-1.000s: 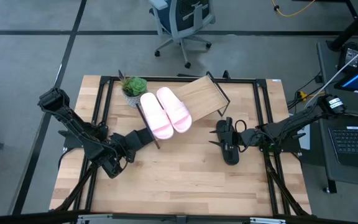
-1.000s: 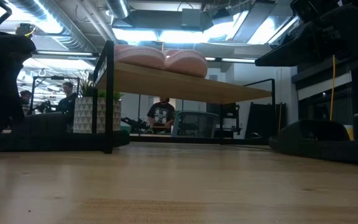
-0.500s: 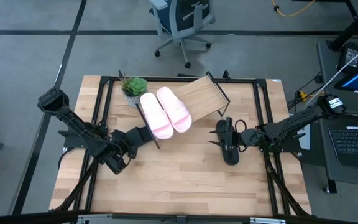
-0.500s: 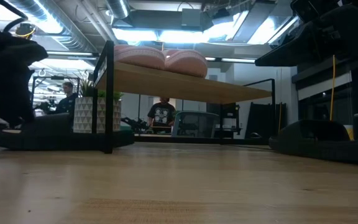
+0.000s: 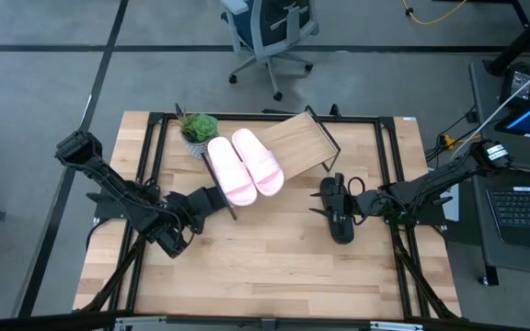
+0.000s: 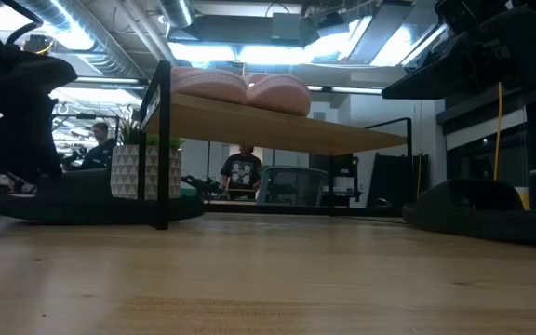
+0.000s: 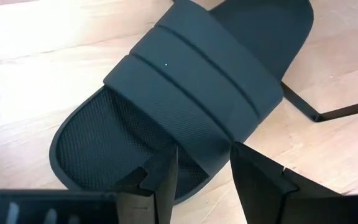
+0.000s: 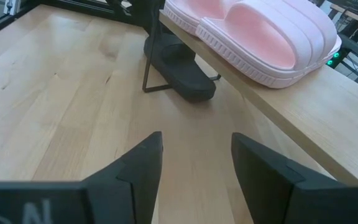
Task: Pick and place slides into the shelf
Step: Put the left black slide on the shelf
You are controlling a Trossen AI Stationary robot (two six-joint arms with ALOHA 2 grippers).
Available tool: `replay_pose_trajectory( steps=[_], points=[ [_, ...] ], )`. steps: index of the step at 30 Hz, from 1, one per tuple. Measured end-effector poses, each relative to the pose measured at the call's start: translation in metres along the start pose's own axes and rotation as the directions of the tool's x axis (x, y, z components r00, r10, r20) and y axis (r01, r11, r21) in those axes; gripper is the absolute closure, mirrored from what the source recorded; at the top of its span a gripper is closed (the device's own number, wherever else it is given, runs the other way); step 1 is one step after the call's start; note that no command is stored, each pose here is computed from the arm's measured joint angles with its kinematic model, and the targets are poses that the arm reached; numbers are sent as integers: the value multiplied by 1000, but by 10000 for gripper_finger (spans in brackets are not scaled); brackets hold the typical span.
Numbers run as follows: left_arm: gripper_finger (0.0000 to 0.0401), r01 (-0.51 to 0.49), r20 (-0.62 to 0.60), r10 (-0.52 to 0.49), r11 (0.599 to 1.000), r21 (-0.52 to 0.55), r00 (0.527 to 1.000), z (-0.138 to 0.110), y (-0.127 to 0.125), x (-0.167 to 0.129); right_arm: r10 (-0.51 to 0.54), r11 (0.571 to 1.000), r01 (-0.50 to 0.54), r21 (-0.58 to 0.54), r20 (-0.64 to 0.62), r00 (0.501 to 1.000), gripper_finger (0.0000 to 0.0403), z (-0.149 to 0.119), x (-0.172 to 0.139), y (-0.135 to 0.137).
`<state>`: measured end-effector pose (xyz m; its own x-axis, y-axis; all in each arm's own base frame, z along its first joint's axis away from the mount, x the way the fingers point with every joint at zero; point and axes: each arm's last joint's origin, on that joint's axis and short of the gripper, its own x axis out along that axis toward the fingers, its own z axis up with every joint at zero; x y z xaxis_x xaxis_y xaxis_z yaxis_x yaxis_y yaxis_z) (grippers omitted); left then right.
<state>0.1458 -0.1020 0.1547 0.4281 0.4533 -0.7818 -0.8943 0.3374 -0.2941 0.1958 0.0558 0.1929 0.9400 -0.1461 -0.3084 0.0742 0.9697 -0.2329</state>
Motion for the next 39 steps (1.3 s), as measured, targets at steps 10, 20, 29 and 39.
replay_pose_trajectory(
  steps=[10, 20, 29, 39],
  points=[
    [261, -10, 15, 10, 1000, -4, 1000, 1, -1, 3, 0, 1000, 0, 1, 0, 1000, 210, 0, 0, 0],
    [261, 46, 31, -45, 998, -49, 999, -9, 4, 19, 0, 1000, 0, 2, 0, 1000, 210, 0, 0, 0],
    [261, 49, 44, -48, 998, -43, 998, -9, 5, 19, 0, 1000, 0, 2, 1, 1000, 210, 0, 0, 0],
    [261, 125, 181, -115, 991, -48, 977, -9, 15, 29, 0, 1000, 0, 2, 1, 1000, 210, 0, 0, 0]
  ],
)
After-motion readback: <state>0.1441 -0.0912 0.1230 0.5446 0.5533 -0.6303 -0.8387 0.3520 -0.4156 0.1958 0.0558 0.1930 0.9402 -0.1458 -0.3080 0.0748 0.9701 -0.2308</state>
